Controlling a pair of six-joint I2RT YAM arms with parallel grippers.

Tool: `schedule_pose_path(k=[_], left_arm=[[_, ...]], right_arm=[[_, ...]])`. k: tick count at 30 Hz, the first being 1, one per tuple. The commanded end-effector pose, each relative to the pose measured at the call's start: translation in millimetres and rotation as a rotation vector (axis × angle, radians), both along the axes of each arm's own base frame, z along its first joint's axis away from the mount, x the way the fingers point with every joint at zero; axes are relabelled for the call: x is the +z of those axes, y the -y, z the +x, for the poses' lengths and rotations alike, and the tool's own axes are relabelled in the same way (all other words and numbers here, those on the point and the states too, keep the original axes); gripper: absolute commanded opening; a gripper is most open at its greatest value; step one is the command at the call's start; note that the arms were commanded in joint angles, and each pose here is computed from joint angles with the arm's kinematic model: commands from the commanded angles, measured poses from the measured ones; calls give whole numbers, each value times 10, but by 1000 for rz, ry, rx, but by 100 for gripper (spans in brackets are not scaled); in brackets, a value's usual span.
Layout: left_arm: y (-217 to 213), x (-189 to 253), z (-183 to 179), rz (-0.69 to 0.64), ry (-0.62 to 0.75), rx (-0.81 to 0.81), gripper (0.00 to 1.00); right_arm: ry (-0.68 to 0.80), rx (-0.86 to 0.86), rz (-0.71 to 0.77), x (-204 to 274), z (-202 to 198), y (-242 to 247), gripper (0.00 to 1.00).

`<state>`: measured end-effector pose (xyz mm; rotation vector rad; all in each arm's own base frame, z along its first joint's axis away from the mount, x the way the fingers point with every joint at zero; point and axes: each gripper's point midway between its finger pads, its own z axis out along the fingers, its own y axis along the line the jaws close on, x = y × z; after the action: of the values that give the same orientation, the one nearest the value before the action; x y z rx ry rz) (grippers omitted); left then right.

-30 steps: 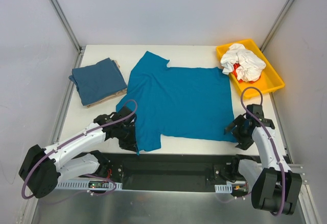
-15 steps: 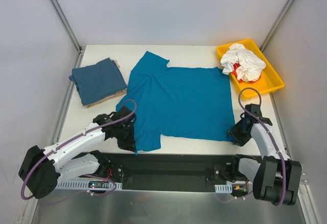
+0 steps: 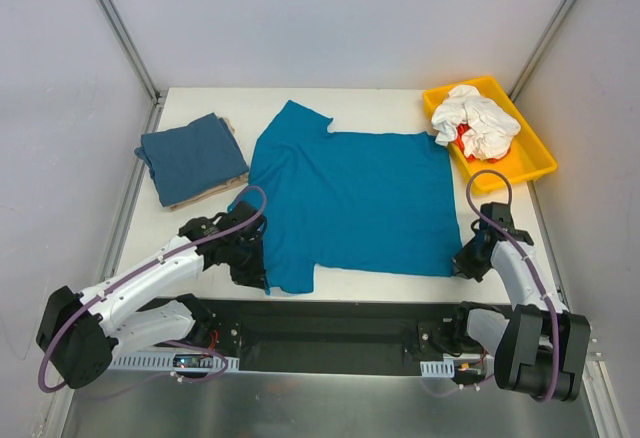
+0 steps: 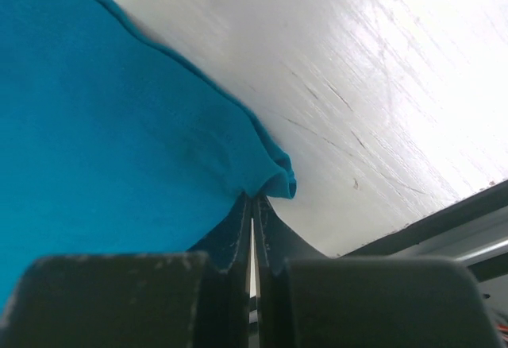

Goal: Fold and stack the t-shirts
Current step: Grap the side of the flattened tshirt closest away from the robot with both arms, then fold the flattened tshirt in 1/3 of the way

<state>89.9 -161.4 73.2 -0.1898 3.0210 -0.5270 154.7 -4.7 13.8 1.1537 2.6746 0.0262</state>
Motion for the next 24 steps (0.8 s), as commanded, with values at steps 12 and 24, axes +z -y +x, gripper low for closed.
schedule_pose_path(k=[12, 24], left_arm=[[45, 590, 780, 78, 272, -28, 0], [163, 892, 1599, 100, 422, -17, 0]], right_arm=[[268, 134, 31, 587, 698, -56, 1], [336, 207, 66, 945, 1228, -85, 1]])
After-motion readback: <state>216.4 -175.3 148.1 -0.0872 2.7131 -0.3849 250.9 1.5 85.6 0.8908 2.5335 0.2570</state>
